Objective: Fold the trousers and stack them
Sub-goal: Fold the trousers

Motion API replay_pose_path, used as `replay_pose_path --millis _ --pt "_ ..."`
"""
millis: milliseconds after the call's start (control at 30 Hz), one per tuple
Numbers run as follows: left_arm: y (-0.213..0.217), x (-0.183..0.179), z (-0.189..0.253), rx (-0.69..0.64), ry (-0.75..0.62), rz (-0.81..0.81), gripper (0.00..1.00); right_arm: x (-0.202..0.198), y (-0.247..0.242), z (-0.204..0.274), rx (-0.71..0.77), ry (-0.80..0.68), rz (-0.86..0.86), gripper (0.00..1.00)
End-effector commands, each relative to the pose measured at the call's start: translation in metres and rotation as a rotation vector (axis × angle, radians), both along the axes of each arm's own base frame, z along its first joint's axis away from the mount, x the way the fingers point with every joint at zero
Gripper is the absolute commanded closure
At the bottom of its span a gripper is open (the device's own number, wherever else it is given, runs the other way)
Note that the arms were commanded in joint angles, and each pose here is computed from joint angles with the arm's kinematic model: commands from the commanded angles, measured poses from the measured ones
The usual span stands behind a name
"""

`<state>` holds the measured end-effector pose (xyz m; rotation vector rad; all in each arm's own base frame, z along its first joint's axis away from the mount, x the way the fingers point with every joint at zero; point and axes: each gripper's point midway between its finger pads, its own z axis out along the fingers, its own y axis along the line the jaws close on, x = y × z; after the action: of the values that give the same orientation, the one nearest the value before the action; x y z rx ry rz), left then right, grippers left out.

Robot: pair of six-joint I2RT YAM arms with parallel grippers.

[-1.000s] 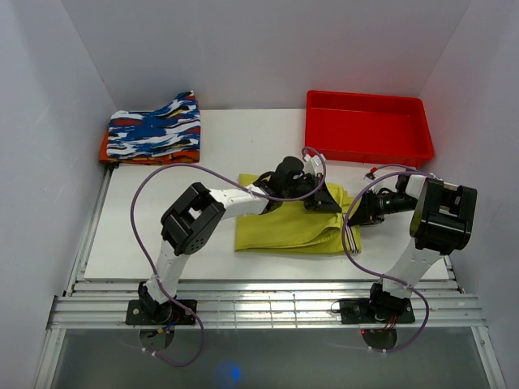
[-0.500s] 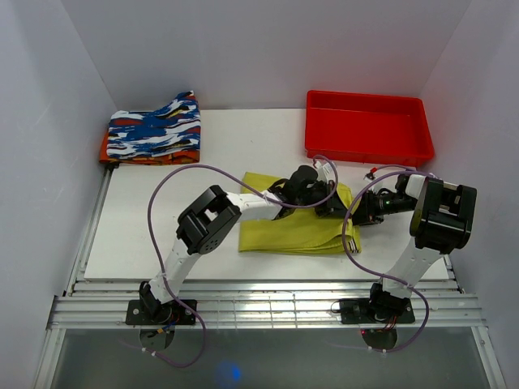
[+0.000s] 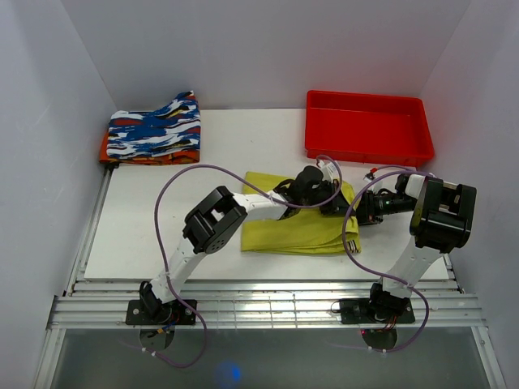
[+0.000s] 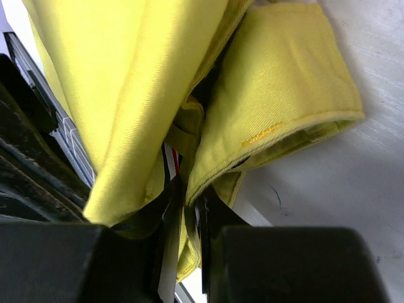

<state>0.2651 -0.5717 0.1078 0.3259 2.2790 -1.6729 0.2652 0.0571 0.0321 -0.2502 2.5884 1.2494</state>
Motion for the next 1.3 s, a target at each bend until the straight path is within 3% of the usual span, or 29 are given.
replay_pose_path --millis 0,300,367,400,433,533,633,667,767,900,1000,1067,1133,1267 --pt "-0.020 -0.008 0.040 -0.099 -0.077 -0.013 1.00 -0.003 0.012 0.006 0.078 0.022 -0.010 0.92" --pt "-0.022 -0.016 0.011 -0.054 -0.046 -0.021 1.00 -0.003 0.011 0.005 0.066 0.024 -0.007 0.92" --pt "-0.017 -0.015 0.002 -0.031 -0.027 -0.017 0.93 -0.004 0.007 0.002 0.035 0.029 -0.003 0.92" --pt "-0.013 -0.015 -0.001 -0.019 -0.020 -0.024 0.88 -0.004 0.004 0.001 0.019 0.033 -0.001 0.89" --pt "-0.009 -0.018 -0.003 -0.013 -0.014 -0.044 0.76 -0.004 0.002 0.001 0.006 0.036 -0.002 0.82" --pt "0.009 -0.016 0.002 0.015 -0.035 -0.072 0.66 0.002 -0.016 0.001 -0.079 0.016 -0.015 0.78" --pt "0.019 -0.023 0.030 -0.004 -0.114 -0.124 0.48 0.008 -0.034 0.004 -0.168 -0.002 -0.014 0.63" --pt "0.023 -0.026 0.054 -0.034 -0.149 -0.138 0.37 0.008 -0.041 0.006 -0.207 -0.005 -0.011 0.58" --pt "0.047 -0.028 0.060 -0.003 -0.161 -0.142 0.29 0.014 -0.059 0.023 -0.292 -0.043 0.001 0.45" --pt "0.101 -0.016 0.061 0.070 -0.124 -0.105 0.26 0.021 -0.085 0.053 -0.395 -0.096 0.021 0.38" --pt "0.145 -0.009 0.076 0.074 -0.190 -0.125 0.23 0.028 -0.089 0.088 -0.413 -0.178 0.063 0.25" --pt "0.175 0.000 0.095 0.062 -0.272 -0.143 0.20 0.035 -0.076 0.115 -0.350 -0.248 0.072 0.15" --pt "0.208 0.006 0.100 0.082 -0.234 -0.158 0.12 0.041 -0.057 0.133 -0.295 -0.290 0.102 0.09" --pt "0.258 0.019 0.097 0.067 -0.162 -0.138 0.09 0.033 0.000 0.141 -0.109 -0.295 0.184 0.04"
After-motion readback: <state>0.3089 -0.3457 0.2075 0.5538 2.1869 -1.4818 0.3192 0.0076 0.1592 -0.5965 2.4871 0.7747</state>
